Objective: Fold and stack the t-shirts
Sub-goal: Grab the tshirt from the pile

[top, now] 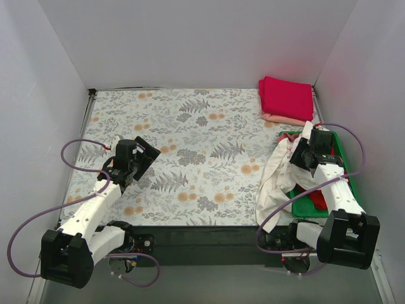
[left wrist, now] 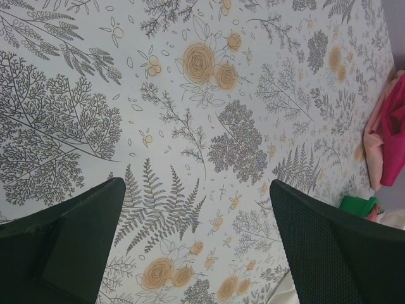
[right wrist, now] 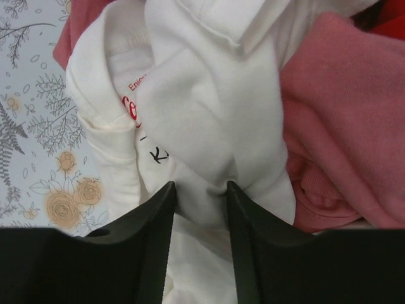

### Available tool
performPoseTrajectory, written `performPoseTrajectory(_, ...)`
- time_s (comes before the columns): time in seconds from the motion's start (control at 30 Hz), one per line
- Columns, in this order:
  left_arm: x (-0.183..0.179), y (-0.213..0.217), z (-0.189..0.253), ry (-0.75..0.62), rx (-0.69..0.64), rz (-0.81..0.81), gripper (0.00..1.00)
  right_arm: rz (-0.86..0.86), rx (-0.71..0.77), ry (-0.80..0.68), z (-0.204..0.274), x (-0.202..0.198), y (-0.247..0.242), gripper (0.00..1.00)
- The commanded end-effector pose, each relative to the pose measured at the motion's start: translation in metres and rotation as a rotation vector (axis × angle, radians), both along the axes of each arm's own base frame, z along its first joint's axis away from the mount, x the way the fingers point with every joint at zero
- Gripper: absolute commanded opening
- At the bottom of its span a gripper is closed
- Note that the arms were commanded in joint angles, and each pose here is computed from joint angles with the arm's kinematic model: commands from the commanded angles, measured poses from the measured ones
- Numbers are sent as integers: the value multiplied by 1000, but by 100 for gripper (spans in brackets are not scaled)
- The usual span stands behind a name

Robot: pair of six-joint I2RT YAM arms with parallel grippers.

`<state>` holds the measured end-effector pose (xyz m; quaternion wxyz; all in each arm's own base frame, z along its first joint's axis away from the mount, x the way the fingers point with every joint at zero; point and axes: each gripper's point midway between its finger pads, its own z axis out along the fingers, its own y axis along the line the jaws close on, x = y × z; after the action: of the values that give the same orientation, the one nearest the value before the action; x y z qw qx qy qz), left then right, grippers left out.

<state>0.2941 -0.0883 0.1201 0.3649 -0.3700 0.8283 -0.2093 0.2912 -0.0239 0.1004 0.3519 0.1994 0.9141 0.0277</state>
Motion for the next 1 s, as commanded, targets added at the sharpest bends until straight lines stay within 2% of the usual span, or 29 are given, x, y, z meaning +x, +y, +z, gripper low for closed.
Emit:
performPoseTrajectory(0.0,2,-2,5,-19,7,-17,98,-40,-17,-30,1,10,-8,41)
performPoseTrajectory(0.07,2,-2,6,-22,6,-19,98,-91,-62,-26,2,9,-19,29)
performPoseTrajectory(0.17,1,-2,6,-22,6,-21,98,-143,-113,-24,3,7,-32,26)
performPoseTrajectory(0.23,1,-3,6,-22,6,-23,98,-148,-123,-18,2,7,-34,19)
performPoseTrajectory(0.33,0,-2,7,-27,8,-24,98,-119,-103,-21,2,9,-29,9)
performPoseTrajectory(0.37,0,-2,7,-26,7,-25,98,-107,-99,-23,2,10,-28,2)
performPoseTrajectory(0.5,-1,-2,10,-34,4,-24,98,-24,-76,-78,13,18,-16,1)
performPoseTrajectory(0.6,-1,-3,13,-41,3,-26,98,44,-50,-195,48,32,-5,1)
performPoseTrajectory(0.73,-1,-3,17,-53,-1,-29,98,154,-10,-465,143,47,17,1)
performPoseTrajectory(0.97,-2,-4,30,-88,-14,-31,98,297,35,-782,283,31,48,1)
